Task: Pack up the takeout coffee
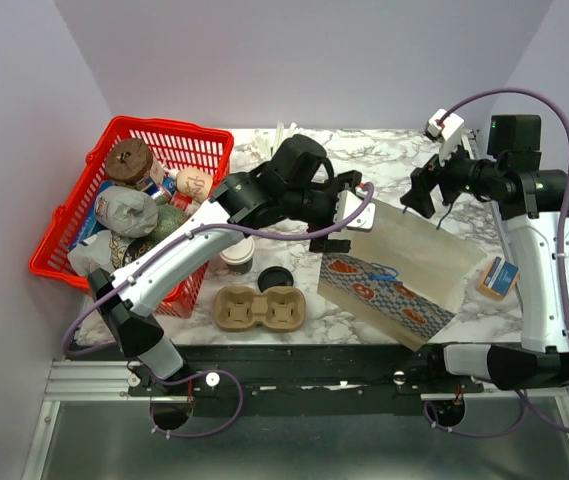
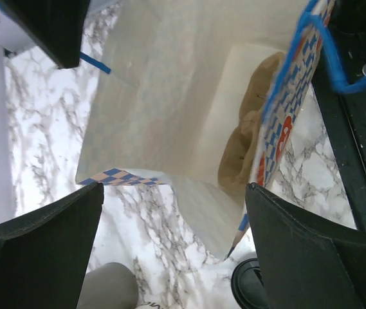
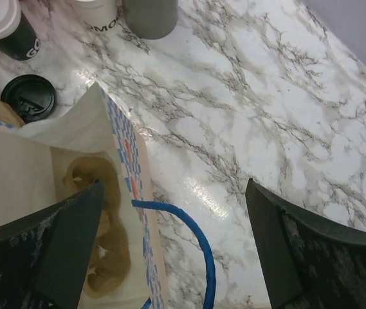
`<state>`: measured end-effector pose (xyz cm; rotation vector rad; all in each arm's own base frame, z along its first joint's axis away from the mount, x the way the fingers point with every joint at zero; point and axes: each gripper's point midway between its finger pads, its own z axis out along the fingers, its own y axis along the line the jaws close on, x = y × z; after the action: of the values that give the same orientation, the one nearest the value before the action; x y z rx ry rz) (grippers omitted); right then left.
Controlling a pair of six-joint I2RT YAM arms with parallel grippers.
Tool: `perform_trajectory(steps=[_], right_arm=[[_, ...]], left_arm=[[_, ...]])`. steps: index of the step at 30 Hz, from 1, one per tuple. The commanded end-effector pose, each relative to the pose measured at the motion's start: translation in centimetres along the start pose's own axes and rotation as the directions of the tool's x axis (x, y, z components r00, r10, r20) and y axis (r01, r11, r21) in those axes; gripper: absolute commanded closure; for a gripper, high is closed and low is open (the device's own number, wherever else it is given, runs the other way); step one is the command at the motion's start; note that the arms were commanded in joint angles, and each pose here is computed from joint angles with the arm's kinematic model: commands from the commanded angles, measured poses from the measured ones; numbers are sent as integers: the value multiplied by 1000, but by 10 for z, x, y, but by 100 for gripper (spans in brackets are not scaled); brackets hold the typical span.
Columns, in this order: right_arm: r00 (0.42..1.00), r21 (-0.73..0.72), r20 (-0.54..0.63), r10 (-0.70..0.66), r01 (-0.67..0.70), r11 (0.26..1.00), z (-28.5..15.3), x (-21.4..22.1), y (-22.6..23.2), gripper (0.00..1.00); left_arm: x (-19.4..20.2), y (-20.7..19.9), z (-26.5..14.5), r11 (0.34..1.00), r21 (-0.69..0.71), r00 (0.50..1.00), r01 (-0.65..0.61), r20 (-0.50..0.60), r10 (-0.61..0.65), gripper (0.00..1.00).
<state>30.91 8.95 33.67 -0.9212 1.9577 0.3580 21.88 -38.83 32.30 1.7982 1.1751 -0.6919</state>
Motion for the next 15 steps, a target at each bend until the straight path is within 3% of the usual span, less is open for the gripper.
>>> perform_trajectory(steps=[1,6,15], right_arm=[[1000,-57,3,-14,14,998,-15,3,22,0],[998,-109,-27,-57,54,993,-27,14,39,0],[976,-92,-215,-41,21,996,-18,79,41,0]], left_arm=[[-28,1,-22,994,-41,992,-105,69,108,2],[-35,-7,-13,991,31,984,-133,125,129,2],[-35,-19,14,970,184,975,-160,182,127,11]])
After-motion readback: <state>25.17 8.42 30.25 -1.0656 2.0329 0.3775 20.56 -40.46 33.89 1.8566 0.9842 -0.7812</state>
